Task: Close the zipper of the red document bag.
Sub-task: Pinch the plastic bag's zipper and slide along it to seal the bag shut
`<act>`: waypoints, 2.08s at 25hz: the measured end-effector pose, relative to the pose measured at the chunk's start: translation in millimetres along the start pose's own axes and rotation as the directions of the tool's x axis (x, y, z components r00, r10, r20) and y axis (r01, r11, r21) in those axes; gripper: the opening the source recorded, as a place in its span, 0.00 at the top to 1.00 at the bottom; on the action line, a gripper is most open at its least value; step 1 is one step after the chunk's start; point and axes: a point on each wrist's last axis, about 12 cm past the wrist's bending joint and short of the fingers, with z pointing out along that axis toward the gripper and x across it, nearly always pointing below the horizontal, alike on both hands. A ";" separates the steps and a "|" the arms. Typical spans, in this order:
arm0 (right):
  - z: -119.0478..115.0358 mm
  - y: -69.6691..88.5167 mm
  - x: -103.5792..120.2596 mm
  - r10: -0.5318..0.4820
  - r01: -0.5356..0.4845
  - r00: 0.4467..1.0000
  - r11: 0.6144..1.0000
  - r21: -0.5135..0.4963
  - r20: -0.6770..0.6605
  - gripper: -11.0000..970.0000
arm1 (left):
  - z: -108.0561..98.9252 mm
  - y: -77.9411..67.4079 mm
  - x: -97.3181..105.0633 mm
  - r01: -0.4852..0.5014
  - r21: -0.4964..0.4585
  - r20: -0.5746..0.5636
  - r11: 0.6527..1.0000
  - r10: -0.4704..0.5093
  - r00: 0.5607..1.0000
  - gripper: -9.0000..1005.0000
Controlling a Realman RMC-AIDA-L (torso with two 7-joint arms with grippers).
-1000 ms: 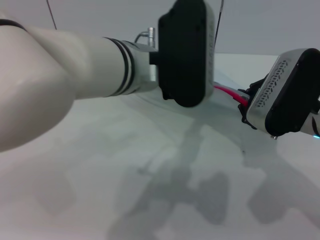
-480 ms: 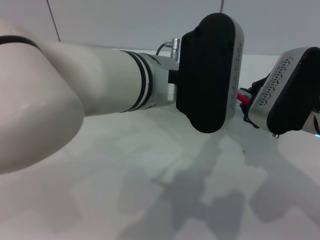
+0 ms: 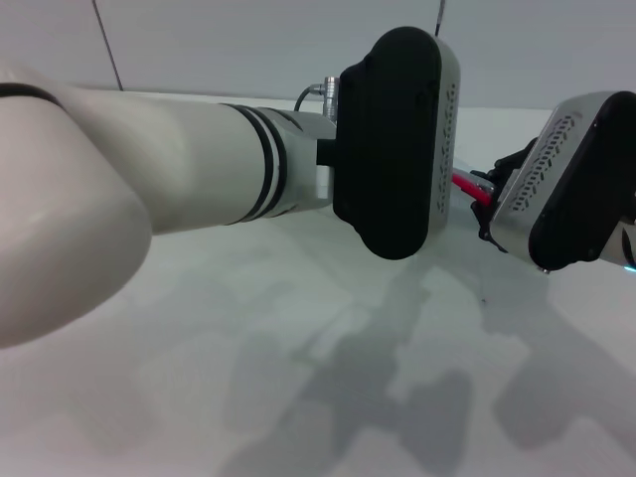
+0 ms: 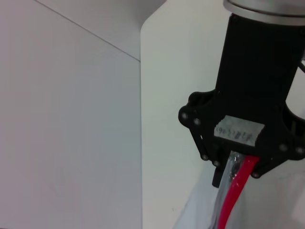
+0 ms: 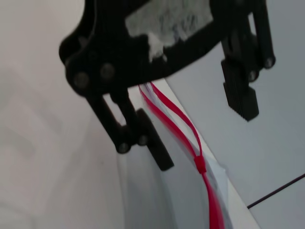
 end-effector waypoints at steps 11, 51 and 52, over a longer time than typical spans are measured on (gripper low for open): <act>-6.3 3.1 -4.3 -0.009 0.008 1.000 1.000 0.004 0.021 0.94 | 2.4 -1.6 1.4 -0.012 -0.016 0.010 1.000 0.012 1.000 0.34; -13.7 6.6 -10.2 -0.030 0.029 0.998 1.000 0.009 0.047 0.94 | 10.1 -5.8 10.3 -0.006 -0.035 0.002 0.999 0.006 1.000 0.51; -13.8 6.9 -10.4 -0.031 0.031 0.998 0.999 0.008 0.048 0.94 | 10.3 -6.0 10.6 -0.005 -0.034 0.000 0.999 0.005 1.000 0.51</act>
